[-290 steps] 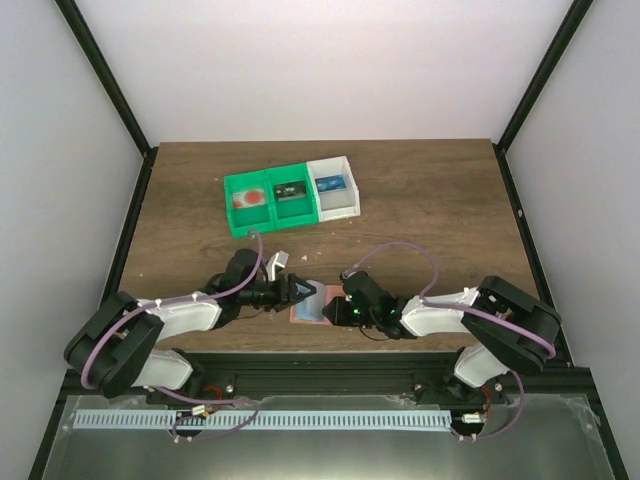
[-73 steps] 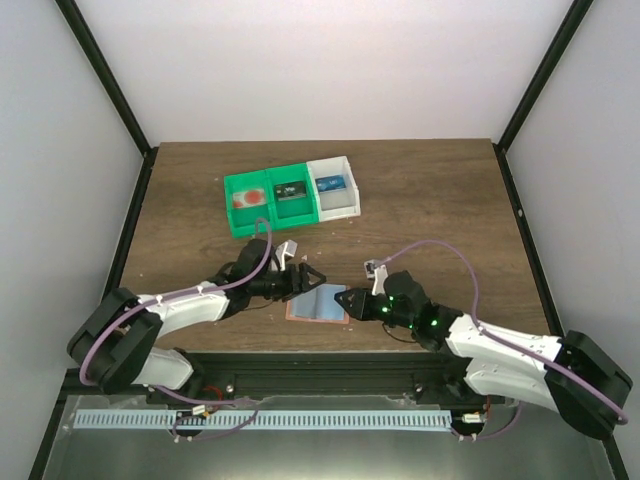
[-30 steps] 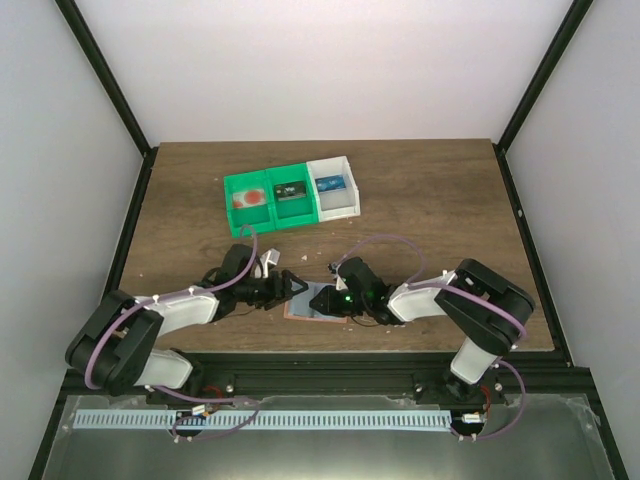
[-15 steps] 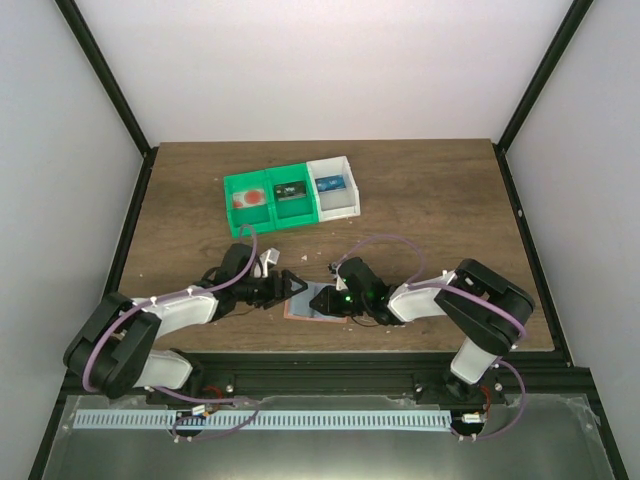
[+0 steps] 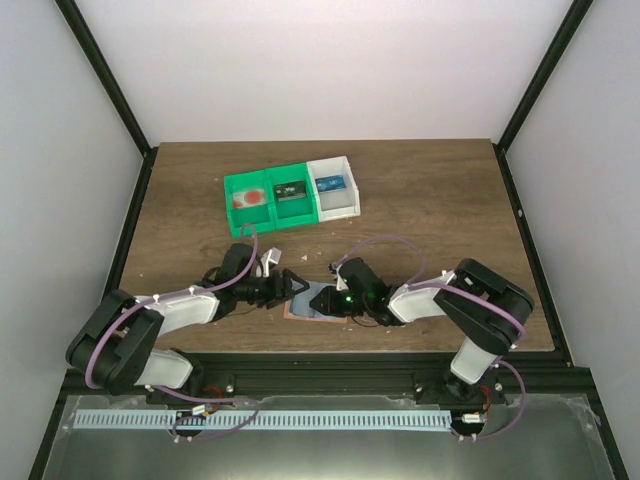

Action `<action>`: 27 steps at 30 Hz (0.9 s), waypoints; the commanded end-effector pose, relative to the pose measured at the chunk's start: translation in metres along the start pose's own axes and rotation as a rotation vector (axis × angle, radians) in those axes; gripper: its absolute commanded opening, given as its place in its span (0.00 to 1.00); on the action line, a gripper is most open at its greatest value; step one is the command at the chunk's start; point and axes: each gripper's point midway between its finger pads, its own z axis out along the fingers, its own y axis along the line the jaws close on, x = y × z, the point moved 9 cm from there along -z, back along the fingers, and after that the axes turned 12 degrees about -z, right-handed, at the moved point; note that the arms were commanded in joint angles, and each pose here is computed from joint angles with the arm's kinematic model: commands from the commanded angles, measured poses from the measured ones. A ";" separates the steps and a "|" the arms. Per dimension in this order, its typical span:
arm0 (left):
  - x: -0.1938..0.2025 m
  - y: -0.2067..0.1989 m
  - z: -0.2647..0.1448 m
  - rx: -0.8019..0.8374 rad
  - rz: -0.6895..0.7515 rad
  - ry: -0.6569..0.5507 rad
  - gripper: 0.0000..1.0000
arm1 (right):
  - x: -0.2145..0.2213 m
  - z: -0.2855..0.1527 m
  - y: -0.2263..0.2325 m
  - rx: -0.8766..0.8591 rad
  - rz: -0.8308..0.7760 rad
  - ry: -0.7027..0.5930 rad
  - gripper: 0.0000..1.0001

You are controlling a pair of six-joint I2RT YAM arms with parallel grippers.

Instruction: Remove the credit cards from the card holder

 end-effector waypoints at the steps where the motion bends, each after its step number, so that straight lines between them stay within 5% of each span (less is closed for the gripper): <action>1: 0.001 -0.004 0.000 0.054 0.006 0.026 0.72 | 0.011 0.003 -0.011 0.030 0.007 0.026 0.19; 10: 0.000 -0.012 0.000 0.088 0.018 0.039 0.73 | 0.014 0.003 -0.013 0.004 0.011 0.016 0.19; 18: -0.008 -0.013 -0.009 -0.065 0.090 -0.066 0.73 | 0.013 0.002 -0.011 0.000 0.005 0.013 0.19; 23: -0.009 -0.006 -0.009 -0.101 0.090 -0.084 0.57 | 0.013 0.002 -0.011 -0.002 0.004 0.013 0.19; 27: -0.007 -0.002 -0.007 -0.105 0.086 -0.069 0.53 | 0.013 0.002 -0.011 0.000 0.004 0.012 0.19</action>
